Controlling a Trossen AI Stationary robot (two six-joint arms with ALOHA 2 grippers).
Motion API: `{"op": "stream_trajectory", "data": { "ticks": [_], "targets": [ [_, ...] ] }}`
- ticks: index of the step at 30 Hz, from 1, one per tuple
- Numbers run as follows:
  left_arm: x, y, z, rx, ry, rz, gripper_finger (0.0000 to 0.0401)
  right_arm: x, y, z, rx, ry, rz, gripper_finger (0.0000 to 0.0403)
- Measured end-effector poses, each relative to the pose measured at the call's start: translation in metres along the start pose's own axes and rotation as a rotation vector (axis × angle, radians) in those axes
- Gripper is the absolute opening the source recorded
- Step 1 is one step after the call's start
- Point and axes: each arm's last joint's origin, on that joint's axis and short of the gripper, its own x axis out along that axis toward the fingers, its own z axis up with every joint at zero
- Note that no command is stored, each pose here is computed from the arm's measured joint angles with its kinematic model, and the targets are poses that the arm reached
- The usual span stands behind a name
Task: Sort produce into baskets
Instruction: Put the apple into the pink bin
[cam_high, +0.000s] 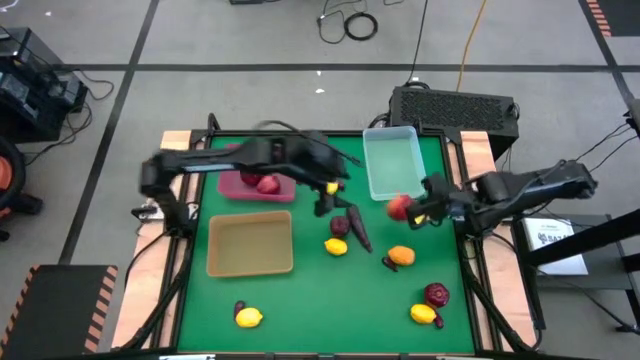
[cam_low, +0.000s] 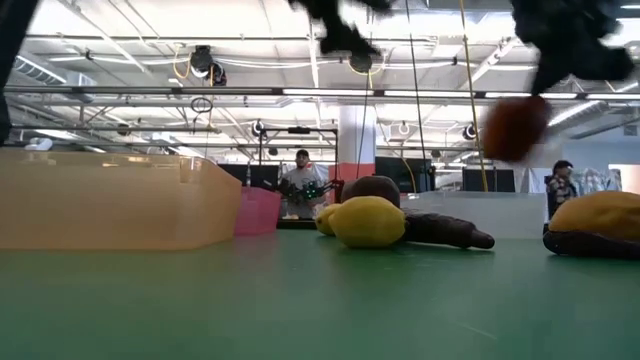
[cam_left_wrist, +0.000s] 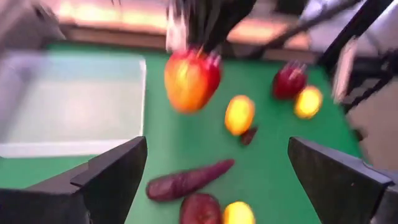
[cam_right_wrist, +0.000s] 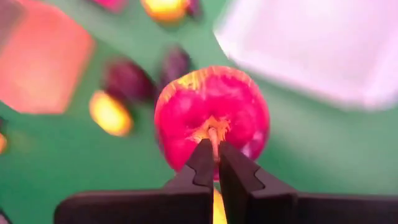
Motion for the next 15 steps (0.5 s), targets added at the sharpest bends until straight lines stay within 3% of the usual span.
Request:
{"op": "stream_trajectory", "data": {
  "ticks": [3, 8, 15],
  "targets": [
    [-0.046, -0.012, 0.011, 0.021, -0.072, 0.076, 0.0395, -0.007, 0.015, 0.019, -0.057, -0.159, 0.089, 0.0001],
    [-0.112, -0.024, 0.005, 0.054, -0.053, 0.255, 0.0395, 0.006, 0.045, 0.05, -0.17, -0.372, 0.214, 0.0001],
    [-0.159, -0.029, -0.047, -0.033, -0.014, 0.373, 0.0395, 0.068, 0.084, 0.091, -0.221, -0.507, 0.344, 0.0]
  ]
}}
